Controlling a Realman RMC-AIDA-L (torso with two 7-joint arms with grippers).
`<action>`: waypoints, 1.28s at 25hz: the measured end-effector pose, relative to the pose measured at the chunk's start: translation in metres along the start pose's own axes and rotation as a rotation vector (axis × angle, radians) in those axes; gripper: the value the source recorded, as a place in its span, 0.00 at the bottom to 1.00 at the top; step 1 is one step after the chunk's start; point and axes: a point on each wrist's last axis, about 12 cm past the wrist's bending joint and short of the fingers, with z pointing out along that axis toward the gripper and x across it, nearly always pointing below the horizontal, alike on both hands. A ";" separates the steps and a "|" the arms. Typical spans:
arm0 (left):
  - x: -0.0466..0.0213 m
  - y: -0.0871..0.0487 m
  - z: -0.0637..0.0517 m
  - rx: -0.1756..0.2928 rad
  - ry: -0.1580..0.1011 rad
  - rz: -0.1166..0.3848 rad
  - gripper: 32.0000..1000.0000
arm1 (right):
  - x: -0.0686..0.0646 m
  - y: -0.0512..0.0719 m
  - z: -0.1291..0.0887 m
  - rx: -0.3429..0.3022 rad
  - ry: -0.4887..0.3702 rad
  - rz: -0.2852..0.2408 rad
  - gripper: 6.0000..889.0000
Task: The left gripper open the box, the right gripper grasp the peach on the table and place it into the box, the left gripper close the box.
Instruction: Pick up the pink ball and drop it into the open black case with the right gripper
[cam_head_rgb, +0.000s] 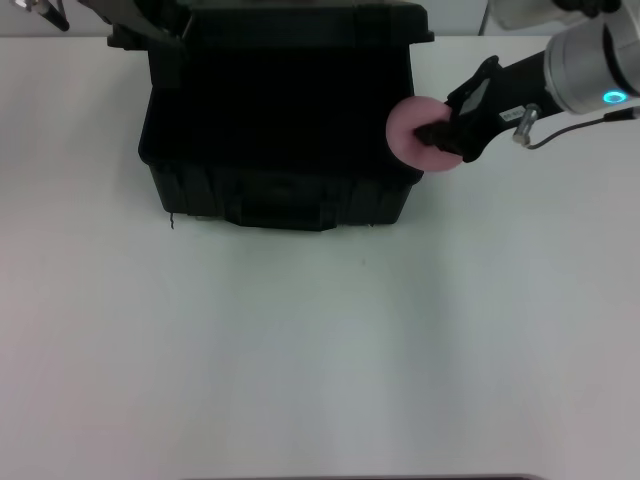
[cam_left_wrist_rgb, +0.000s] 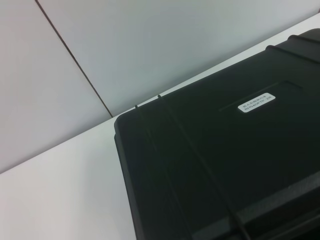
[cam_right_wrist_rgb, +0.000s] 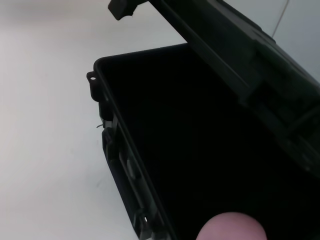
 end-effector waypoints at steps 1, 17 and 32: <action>0.0000 0.000 0.000 0.000 0.000 0.000 0.51 | -0.001 0.001 0.002 0.004 -0.001 -0.012 0.11; 0.0001 0.000 0.001 0.000 0.004 0.003 0.51 | -0.010 0.016 0.030 0.048 -0.055 -0.131 0.11; -0.0019 0.000 0.001 0.001 -0.005 0.009 0.51 | -0.013 0.022 0.051 0.109 -0.061 -0.203 0.11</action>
